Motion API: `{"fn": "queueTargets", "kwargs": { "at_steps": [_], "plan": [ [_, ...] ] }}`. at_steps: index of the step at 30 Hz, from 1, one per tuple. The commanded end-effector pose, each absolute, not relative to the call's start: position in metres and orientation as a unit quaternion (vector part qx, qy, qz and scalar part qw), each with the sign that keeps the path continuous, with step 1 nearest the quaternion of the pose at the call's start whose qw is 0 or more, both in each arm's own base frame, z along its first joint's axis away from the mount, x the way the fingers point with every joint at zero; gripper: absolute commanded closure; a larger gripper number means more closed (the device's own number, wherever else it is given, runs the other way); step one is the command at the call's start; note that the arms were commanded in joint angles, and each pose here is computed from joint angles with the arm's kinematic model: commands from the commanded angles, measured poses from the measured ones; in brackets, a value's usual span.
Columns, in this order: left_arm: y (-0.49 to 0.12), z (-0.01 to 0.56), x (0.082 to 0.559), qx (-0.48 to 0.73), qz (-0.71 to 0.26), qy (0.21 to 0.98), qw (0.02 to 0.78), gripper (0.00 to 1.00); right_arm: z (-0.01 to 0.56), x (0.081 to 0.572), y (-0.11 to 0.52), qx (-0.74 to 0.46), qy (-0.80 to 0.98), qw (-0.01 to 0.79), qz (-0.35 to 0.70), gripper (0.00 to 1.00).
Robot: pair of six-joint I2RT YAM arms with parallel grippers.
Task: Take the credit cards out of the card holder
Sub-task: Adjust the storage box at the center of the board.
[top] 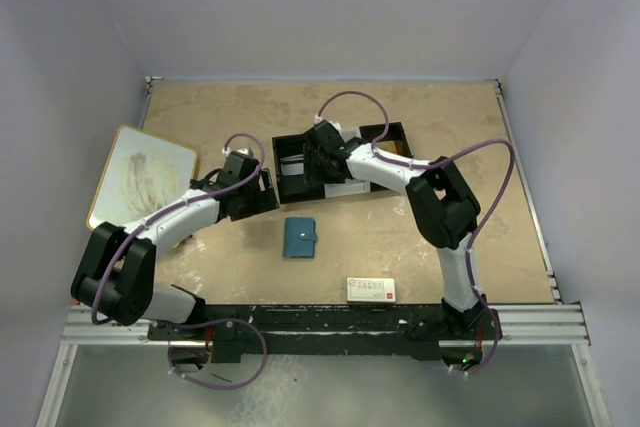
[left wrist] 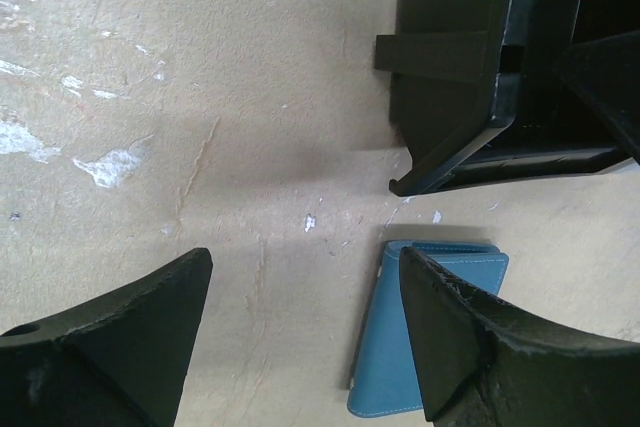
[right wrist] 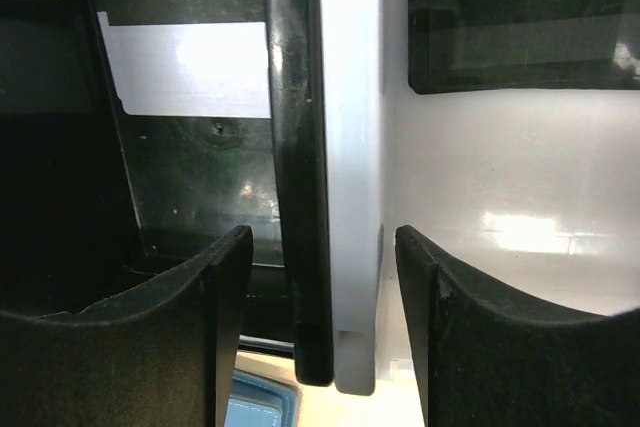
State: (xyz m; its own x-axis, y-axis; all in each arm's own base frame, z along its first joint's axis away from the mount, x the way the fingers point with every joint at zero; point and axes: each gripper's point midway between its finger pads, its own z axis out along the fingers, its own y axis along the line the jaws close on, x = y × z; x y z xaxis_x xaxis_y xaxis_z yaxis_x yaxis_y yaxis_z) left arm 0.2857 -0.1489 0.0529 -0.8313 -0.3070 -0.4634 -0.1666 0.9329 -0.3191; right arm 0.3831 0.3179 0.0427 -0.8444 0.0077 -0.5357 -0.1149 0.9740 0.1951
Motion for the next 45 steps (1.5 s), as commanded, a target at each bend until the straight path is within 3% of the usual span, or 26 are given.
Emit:
{"fn": "queueTargets", "kwargs": {
  "at_steps": [1,9,14,16,23,29,45],
  "plan": [
    [-0.148,0.069,0.296,-0.134,-0.139,0.936,0.295,0.27,0.079,0.391,0.311,-0.014,0.946,0.310,0.096,0.37],
    [-0.148,0.081,0.306,-0.144,-0.141,0.927,0.317,0.27,0.157,0.405,0.315,-0.057,0.906,0.399,0.133,0.36],
    [-0.148,0.090,0.317,-0.163,-0.143,0.917,0.334,0.30,0.188,0.396,0.335,-0.099,0.875,0.424,0.210,0.48],
    [-0.139,0.099,0.320,-0.184,-0.126,0.909,0.351,0.35,0.193,0.390,0.351,-0.118,0.863,0.420,0.253,0.52],
    [-0.090,0.161,0.313,-0.236,-0.080,0.848,0.467,0.32,0.151,0.383,0.376,-0.138,0.881,0.364,0.268,0.76],
    [-0.080,0.156,0.300,-0.239,-0.059,0.855,0.456,0.31,0.111,0.388,0.377,-0.141,0.907,0.340,0.207,0.80],
    [-0.078,0.161,0.301,-0.242,-0.058,0.851,0.463,0.31,0.067,0.400,0.390,-0.170,0.918,0.338,0.115,0.84]
  ]
}}
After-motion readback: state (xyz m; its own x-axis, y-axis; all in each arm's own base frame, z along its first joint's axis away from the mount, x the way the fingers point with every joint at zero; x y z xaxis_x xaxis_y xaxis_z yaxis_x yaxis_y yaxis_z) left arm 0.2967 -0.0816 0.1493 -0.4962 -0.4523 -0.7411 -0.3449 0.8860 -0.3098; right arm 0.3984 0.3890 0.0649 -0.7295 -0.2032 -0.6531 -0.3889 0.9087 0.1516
